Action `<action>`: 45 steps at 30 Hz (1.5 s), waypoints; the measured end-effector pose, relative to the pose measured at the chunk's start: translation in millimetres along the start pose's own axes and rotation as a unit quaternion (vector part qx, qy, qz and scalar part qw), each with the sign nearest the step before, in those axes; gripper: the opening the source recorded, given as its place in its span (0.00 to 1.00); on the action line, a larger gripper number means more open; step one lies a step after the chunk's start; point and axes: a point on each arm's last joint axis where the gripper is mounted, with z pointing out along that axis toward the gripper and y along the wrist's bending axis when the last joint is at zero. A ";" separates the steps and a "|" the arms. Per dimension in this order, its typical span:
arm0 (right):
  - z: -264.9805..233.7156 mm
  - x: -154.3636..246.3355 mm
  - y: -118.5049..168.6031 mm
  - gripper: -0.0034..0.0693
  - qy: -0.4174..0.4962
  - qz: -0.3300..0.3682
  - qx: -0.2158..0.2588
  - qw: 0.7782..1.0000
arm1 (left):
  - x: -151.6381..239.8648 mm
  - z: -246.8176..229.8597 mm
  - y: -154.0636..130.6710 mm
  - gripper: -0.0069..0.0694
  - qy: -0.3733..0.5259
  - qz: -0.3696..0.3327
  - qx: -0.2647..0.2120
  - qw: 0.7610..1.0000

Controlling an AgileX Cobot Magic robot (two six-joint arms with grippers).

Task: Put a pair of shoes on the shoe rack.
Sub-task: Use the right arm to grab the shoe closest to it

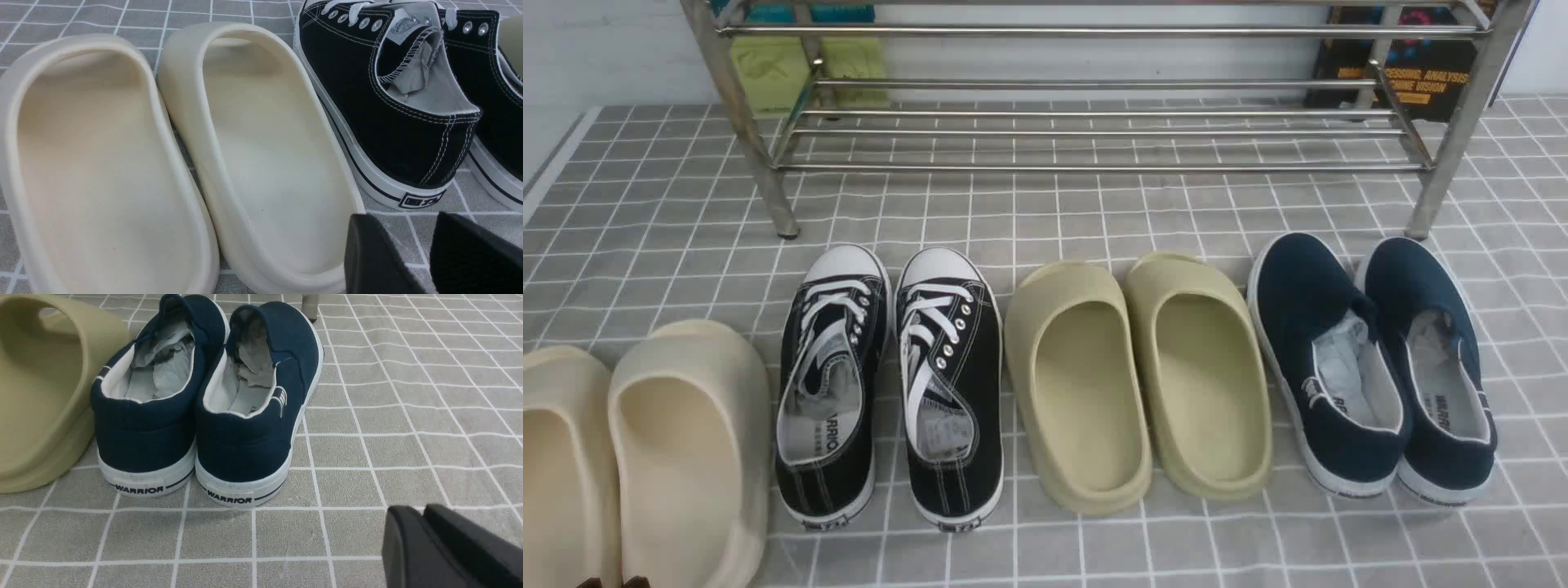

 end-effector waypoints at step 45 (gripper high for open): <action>0.0 0.0 0.0 0.25 0.000 0.000 0.000 1.000 | 0.0 0.0 0.0 0.40 0.000 0.000 0.000 1.000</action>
